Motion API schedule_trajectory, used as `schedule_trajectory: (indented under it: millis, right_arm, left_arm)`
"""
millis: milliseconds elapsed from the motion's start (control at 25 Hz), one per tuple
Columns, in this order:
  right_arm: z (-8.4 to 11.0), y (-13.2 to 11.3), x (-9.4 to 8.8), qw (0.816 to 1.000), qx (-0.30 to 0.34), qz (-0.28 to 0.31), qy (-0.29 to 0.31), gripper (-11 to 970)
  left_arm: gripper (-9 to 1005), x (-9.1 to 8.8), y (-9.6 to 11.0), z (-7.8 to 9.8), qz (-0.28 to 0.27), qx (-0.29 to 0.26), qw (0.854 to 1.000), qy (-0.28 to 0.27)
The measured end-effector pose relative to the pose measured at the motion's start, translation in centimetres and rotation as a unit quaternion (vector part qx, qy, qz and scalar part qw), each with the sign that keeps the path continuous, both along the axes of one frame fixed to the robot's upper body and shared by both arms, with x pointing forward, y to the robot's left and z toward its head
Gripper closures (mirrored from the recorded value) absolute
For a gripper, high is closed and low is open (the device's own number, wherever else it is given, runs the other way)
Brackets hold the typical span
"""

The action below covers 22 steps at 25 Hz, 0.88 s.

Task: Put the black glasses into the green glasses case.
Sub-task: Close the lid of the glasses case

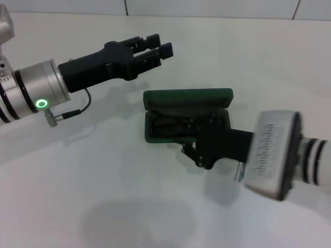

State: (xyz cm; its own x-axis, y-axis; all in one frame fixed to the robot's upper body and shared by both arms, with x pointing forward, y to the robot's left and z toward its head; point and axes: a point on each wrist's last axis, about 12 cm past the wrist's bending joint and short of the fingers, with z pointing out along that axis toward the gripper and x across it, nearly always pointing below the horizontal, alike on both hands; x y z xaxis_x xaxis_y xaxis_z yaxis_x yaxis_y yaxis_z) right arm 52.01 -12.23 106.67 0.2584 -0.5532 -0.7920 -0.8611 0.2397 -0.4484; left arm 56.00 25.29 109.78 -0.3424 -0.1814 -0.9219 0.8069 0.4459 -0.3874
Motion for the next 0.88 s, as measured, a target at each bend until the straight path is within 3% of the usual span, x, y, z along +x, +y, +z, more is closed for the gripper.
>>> schedule_trajectory:
  millis: [120, 320, 520, 680, 840, 880]
  right_arm:
    - [0.8, -2.1, 0.4, 0.998, 0.05, 0.014, 0.044, 725]
    - [1.6, -7.9, 1.5, 0.98, 0.148, 0.031, 0.126, 713]
    - [2.5, -14.1, 2.6, 0.949, 0.264, -0.023, 0.173, 702]
    - [2.4, -16.5, 2.3, 0.936, 0.304, -0.071, 0.166, 692]
    - [2.3, -17.1, 2.1, 0.931, 0.316, -0.09, 0.157, 683]
    - [2.2, -17.1, 2.0, 0.931, 0.316, -0.092, 0.157, 612]
  left_arm:
    - [446, 0.4, 0.1, -0.3, 0.011, 0.014, 1.0, 0.017]
    - [444, 2.5, -1.0, -0.7, 0.025, 0.07, 0.995, 0.066]
    - [442, 4.9, -2.6, -0.6, 0.027, 0.147, 0.982, 0.115]
    - [440, 5.6, -3.6, -0.4, 0.021, 0.17, 0.979, 0.112]
    - [439, 6.0, -4.6, -0.3, 0.012, 0.194, 0.975, 0.106]
    - [438, 6.1, -4.9, -0.4, 0.008, 0.201, 0.974, 0.104]
